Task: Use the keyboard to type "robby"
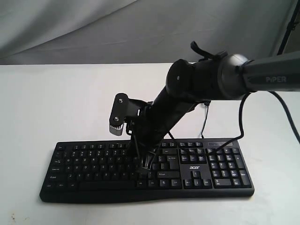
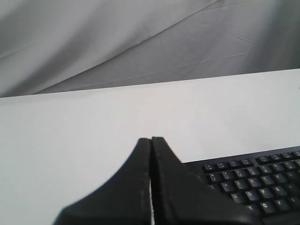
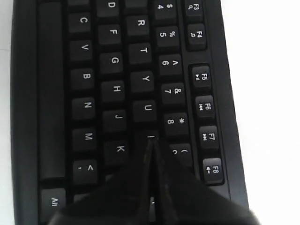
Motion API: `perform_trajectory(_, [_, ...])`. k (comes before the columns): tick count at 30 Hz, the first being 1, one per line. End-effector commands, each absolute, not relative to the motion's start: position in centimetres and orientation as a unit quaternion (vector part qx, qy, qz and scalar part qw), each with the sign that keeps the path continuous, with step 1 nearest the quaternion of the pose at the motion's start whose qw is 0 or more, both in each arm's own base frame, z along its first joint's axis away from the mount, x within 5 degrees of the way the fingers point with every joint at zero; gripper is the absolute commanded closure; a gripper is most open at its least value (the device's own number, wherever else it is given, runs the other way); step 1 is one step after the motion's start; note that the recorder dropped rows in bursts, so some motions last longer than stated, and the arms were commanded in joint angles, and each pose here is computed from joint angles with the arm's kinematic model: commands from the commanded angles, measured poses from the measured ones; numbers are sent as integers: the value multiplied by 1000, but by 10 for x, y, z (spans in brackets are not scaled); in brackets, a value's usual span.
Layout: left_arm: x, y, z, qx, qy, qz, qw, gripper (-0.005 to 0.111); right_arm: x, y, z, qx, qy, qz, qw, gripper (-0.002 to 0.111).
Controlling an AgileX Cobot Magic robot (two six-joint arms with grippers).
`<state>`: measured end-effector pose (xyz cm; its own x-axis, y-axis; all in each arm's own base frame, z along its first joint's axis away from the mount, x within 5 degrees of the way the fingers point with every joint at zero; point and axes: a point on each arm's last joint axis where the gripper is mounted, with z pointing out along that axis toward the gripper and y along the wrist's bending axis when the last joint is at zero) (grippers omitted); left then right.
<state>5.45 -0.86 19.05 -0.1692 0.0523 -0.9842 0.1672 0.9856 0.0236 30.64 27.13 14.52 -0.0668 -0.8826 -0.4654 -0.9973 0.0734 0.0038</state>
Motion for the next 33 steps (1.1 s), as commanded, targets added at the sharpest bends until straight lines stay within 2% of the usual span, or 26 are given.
perform_trajectory(1, [54, -9, 190, 74, 761, -46, 642, 107, 310, 267, 148, -657, 712, 168, 182, 108])
perform_trajectory(33, [54, -9, 190, 74, 761, -46, 642, 107, 309, 267, 138, -659, 713, 169, 170, 108])
